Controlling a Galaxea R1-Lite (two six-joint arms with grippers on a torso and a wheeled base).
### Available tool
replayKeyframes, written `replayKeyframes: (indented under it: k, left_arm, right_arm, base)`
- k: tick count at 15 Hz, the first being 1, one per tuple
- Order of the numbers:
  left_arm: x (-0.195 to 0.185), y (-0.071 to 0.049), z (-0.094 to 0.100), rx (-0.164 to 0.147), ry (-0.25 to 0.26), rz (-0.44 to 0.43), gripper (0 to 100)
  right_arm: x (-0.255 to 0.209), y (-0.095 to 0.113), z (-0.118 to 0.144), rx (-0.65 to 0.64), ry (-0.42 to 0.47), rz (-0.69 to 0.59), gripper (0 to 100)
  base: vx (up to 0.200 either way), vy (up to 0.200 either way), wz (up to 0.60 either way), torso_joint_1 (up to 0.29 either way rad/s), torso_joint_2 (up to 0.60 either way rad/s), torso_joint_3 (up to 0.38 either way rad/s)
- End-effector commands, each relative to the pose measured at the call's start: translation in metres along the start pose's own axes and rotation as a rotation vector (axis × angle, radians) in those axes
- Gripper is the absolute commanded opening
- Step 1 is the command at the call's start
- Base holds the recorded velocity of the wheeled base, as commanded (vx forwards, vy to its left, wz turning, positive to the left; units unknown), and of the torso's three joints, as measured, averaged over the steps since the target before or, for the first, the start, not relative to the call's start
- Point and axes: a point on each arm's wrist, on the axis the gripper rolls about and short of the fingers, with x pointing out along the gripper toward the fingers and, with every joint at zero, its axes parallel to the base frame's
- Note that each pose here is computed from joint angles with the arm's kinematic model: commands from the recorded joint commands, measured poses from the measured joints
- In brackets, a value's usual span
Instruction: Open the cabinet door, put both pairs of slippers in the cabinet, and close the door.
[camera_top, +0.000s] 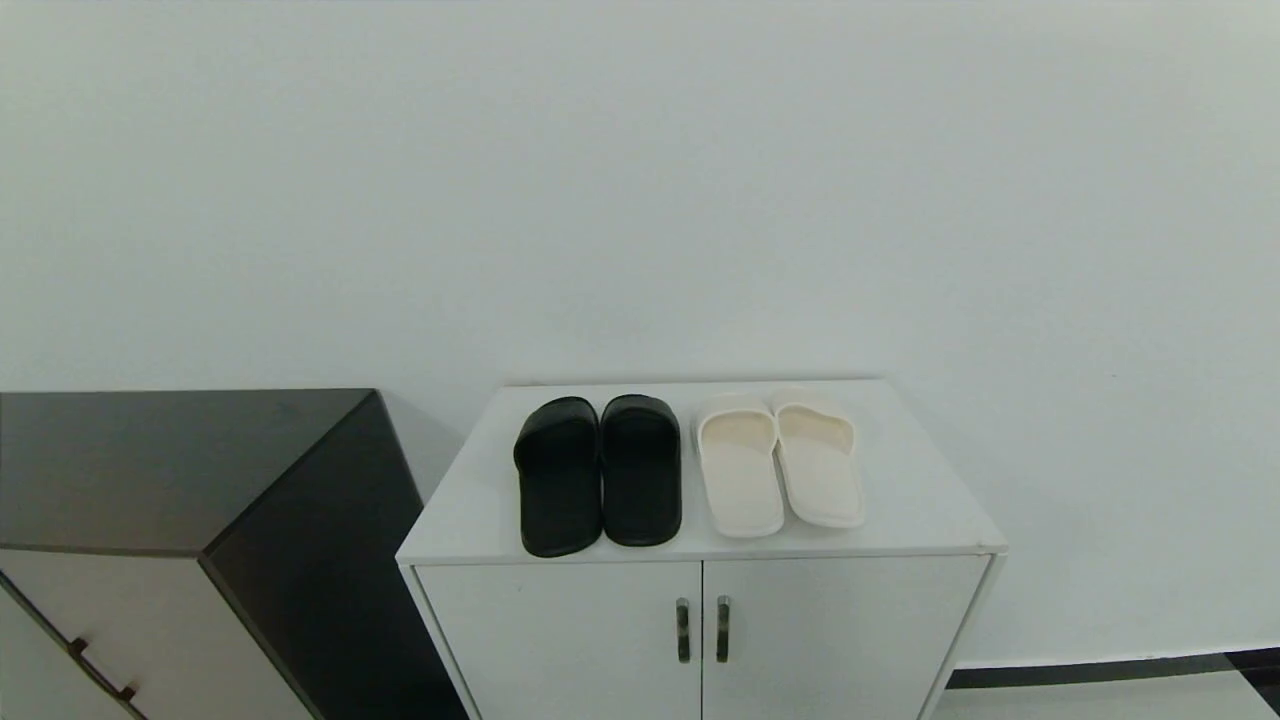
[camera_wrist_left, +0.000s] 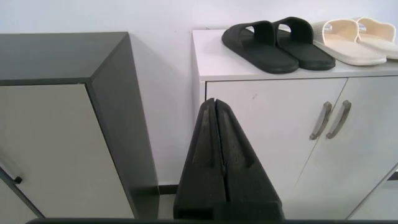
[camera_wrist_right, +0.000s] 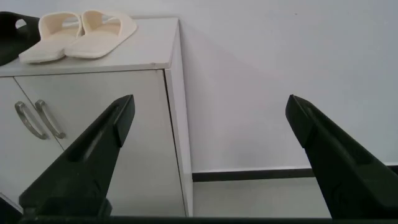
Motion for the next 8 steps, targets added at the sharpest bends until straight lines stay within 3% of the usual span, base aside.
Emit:
replayKeyframes:
  k: [1, 4, 5, 6, 8]
  left_arm:
    - [0.000, 0.000, 0.000, 0.000, 0.001, 0.000, 0]
    - [0.000, 0.000, 0.000, 0.000, 0.001, 0.002, 0]
    - [0.000, 0.000, 0.000, 0.001, 0.001, 0.000, 0]
    - [0.000, 0.000, 0.000, 0.004, 0.001, 0.000, 0]
    - [0.000, 0.000, 0.000, 0.004, -0.001, 0.000, 0]
  right_arm:
    - [0.000, 0.000, 0.000, -0.019, 0.003, 0.015, 100]
    - [0.000, 0.000, 0.000, 0.019, -0.003, 0.008, 100]
    - [-0.002, 0.000, 0.008, 0.013, -0.043, -0.006, 100]
    - [-0.008, -0.001, 0.034, 0.018, -0.110, -0.007, 100]
    - [0.004, 0.002, 0.048, 0.022, 0.029, 0.096, 100]
  base:
    - [0.000, 0.000, 0.00, 0.000, 0.00, 0.000]
    - [0.000, 0.000, 0.00, 0.000, 0.00, 0.000]
    - [0.000, 0.000, 0.00, 0.000, 0.00, 0.000]
    - [0.000, 0.000, 0.00, 0.000, 0.00, 0.000]
    - [0.000, 0.000, 0.00, 0.000, 0.00, 0.000]
